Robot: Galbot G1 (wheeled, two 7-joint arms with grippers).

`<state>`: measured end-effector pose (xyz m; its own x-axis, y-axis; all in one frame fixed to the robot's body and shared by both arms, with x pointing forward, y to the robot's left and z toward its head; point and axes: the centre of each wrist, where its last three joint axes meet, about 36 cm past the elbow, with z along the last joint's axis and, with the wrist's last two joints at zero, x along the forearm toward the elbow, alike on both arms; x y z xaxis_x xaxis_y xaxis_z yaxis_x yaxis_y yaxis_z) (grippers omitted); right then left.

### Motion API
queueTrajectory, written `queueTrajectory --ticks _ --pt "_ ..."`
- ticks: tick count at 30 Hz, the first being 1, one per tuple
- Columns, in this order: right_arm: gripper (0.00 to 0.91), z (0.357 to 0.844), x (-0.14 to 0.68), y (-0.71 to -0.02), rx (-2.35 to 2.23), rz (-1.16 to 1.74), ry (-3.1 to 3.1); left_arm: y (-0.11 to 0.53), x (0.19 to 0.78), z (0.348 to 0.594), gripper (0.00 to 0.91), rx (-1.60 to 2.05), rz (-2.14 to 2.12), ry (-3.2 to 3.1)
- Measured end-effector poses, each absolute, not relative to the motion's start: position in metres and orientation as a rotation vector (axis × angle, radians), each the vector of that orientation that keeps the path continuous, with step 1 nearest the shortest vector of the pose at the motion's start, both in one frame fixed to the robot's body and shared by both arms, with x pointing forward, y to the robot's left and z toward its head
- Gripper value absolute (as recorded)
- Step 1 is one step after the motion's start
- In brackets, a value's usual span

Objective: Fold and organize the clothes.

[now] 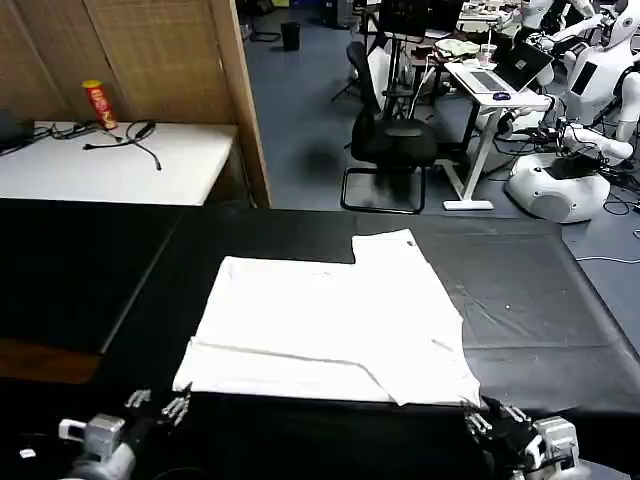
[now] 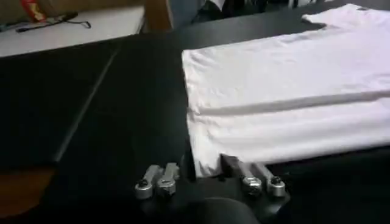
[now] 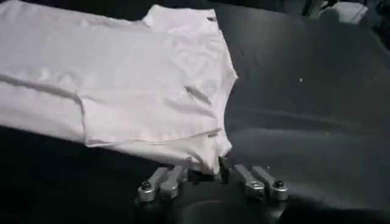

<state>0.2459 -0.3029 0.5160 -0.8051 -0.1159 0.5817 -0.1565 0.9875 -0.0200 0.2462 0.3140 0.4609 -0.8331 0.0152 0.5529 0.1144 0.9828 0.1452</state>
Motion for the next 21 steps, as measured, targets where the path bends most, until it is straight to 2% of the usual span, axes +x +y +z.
queueTrajectory --ticks 6,12,21 --pt "0.878 0.509 0.307 -0.317 0.164 0.094 -2.689 0.320 0.282 0.474 0.878 -0.090 -0.071 -2.691" --pt "0.878 0.501 0.385 -0.326 0.119 0.088 -2.767 0.329 0.351 0.480 0.878 -0.138 0.023 -2.782" --pt "0.878 0.474 0.495 -0.304 0.125 0.040 -2.718 0.335 0.452 0.465 0.878 -0.178 0.078 -2.711"
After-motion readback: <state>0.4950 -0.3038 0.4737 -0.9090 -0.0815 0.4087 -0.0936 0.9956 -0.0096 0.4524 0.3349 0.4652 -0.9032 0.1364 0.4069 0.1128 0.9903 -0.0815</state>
